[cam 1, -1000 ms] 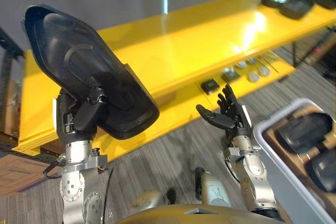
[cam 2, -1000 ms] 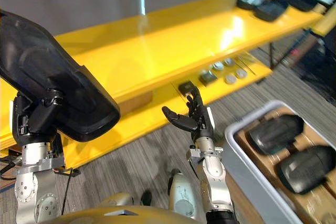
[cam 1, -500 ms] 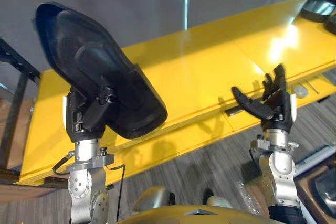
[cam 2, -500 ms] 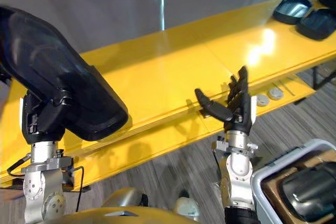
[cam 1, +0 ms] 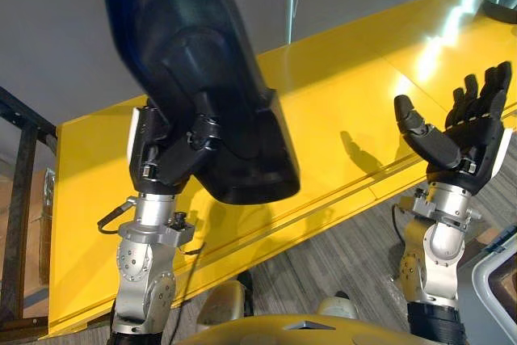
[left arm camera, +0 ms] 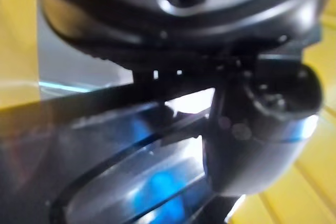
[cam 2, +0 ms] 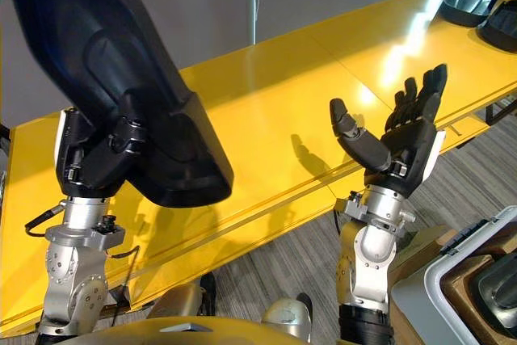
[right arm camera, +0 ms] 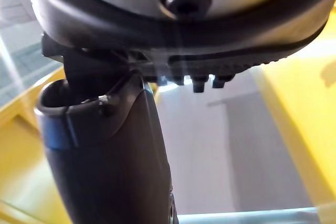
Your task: Walk over and take three plastic housings, then place them on the shelf
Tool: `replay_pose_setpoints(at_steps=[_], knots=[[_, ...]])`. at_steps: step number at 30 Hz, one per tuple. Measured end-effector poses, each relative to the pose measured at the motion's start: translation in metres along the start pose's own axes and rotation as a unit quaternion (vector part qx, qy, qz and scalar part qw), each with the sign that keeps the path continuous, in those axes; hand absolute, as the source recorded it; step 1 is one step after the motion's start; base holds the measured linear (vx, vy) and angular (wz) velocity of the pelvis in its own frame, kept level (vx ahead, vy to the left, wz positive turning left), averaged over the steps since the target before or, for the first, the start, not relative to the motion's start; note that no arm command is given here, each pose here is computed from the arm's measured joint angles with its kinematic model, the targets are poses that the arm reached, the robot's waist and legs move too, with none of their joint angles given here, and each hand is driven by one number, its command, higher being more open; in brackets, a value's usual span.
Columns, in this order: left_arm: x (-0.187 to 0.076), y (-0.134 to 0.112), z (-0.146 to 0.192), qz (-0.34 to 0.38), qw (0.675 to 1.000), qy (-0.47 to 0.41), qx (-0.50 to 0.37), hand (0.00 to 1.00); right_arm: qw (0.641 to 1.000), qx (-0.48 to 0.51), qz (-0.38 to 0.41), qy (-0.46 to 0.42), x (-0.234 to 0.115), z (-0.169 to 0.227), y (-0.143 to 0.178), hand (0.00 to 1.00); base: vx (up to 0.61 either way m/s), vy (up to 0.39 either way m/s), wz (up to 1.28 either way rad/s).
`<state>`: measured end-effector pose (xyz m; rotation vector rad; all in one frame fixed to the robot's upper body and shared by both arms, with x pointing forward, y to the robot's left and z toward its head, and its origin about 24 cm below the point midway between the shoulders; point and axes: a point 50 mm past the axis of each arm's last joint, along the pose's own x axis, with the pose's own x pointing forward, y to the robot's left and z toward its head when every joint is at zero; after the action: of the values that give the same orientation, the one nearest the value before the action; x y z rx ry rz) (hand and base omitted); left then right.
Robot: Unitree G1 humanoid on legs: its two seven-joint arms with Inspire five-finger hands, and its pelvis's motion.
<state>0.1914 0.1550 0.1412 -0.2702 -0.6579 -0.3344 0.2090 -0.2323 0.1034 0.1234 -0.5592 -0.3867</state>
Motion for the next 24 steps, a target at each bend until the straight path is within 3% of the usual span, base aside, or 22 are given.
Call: replay_pose_setpoints(at_steps=[8, 14, 19, 24], knots=[[0.009, -0.008, -0.004, -0.024, 1.0, 0.006, -0.017, 0.0, 0.998, 0.011, 0.037, 0.052, -0.015, -0.015, 0.015, 1.0, -0.05, 0.024, -0.13], [0.006, 0.004, -0.007, 0.053, 0.997, 0.003, -0.057, 0.0, 0.994, 0.013, 0.093, 0.058, -0.009, -0.017, 0.028, 1.0, 0.01, -0.259, 0.48], [-0.002, -0.005, -0.034, 0.055, 0.992, 0.048, -0.103, 0.0, 0.995, -0.042, 0.067, 0.059, 0.004, -0.015, -0.002, 1.0, -0.1, -0.253, 0.75], [-0.001, -0.006, -0.031, 0.038, 0.993, 0.041, -0.101, 0.0, 0.994, -0.03, 0.075, 0.077, 0.0, -0.02, 0.007, 1.0, -0.07, -0.014, -0.33]])
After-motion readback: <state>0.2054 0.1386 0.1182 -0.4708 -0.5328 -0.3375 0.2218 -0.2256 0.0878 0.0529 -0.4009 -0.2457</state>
